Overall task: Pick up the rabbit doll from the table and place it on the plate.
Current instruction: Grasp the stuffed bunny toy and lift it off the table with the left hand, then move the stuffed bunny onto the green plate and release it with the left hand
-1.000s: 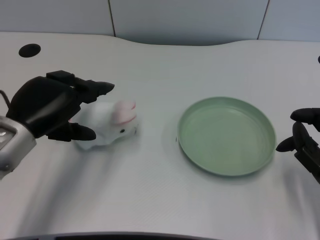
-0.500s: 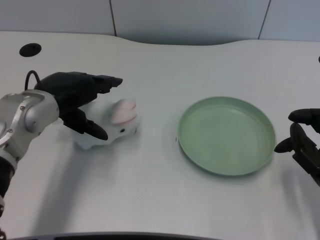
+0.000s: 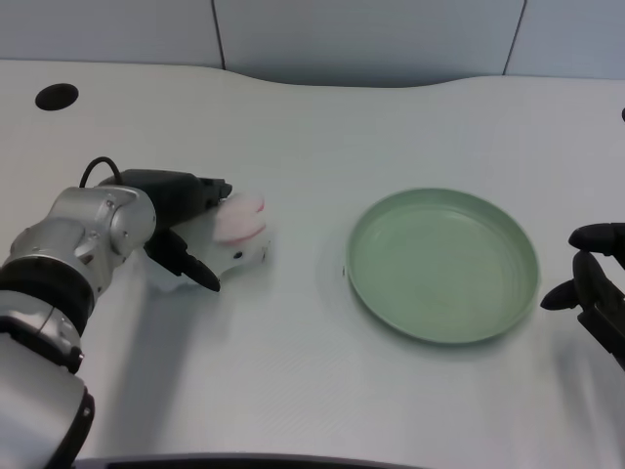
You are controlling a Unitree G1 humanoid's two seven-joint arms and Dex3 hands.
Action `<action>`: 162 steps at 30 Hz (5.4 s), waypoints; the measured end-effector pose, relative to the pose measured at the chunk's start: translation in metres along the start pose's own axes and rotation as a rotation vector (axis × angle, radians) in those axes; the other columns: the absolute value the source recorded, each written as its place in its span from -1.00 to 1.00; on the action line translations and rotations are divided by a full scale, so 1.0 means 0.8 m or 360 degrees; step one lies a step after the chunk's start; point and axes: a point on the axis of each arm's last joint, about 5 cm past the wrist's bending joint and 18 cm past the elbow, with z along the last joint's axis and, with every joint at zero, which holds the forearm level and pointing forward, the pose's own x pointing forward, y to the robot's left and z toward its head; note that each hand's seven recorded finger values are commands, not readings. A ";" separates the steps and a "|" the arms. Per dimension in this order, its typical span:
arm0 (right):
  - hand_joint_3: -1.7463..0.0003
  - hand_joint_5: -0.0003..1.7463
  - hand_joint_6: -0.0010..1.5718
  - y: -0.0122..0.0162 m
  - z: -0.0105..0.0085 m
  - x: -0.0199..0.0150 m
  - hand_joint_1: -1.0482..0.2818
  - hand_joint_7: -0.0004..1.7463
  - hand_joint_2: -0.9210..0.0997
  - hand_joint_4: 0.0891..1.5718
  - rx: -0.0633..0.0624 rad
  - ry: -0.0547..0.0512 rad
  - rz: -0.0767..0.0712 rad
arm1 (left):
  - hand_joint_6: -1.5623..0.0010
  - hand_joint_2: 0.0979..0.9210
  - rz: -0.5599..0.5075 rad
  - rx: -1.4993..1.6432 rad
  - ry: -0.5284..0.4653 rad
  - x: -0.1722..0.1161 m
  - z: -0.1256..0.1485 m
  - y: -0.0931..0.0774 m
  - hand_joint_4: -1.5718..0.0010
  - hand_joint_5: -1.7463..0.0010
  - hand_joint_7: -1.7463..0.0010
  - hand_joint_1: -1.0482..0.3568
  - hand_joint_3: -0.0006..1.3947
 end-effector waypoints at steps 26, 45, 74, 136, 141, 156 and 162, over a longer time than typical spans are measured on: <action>0.24 1.00 -0.86 -0.0031 0.0040 -0.0230 0.21 0.83 -1.00 -0.68 0.0005 -0.0027 0.0018 | 0.25 0.69 0.0362 0.0296 0.0022 0.008 0.006 -0.042 0.44 0.56 0.87 -0.04 -0.99; 0.23 1.00 -0.85 -0.0037 0.0001 -0.0265 0.21 0.79 -1.00 -0.70 -0.0006 0.0006 -0.0023 | 0.12 0.87 0.0582 0.0358 -0.0111 0.010 0.013 -0.053 0.11 -0.99 -0.33 0.20 -1.00; 0.24 1.00 -0.84 0.0050 -0.0055 -0.0093 0.21 0.82 -1.00 -0.64 -0.0058 -0.0019 0.0040 | 0.28 0.83 0.0946 -0.0060 -0.0438 0.018 0.082 0.013 -0.06 -1.00 -1.00 0.38 -0.89; 0.22 1.00 -0.96 0.0253 -0.0187 -0.0141 0.23 1.00 -1.00 -0.52 -0.0064 -0.0050 0.0174 | 0.39 0.84 0.0730 0.0338 -0.0880 0.022 0.215 -0.010 0.20 -1.00 -0.69 0.20 -0.98; 0.22 1.00 -0.96 0.0253 -0.0187 -0.0141 0.23 1.00 -1.00 -0.52 -0.0063 -0.0050 0.0174 | 0.40 0.84 0.0730 0.0341 -0.0880 0.022 0.215 -0.010 0.20 -1.00 -0.70 0.20 -0.99; 0.22 1.00 -0.96 0.0253 -0.0186 -0.0141 0.23 1.00 -1.00 -0.52 -0.0064 -0.0053 0.0174 | 0.41 0.85 0.0731 0.0343 -0.0880 0.022 0.215 -0.010 0.20 -1.00 -0.72 0.20 -0.99; 0.25 1.00 -0.95 0.0254 -0.0180 -0.0145 0.23 1.00 -1.00 -0.53 -0.0065 -0.0057 0.0174 | 0.86 0.94 0.0669 0.0416 -0.0840 0.023 0.214 -0.009 0.83 0.49 0.56 -0.52 -0.97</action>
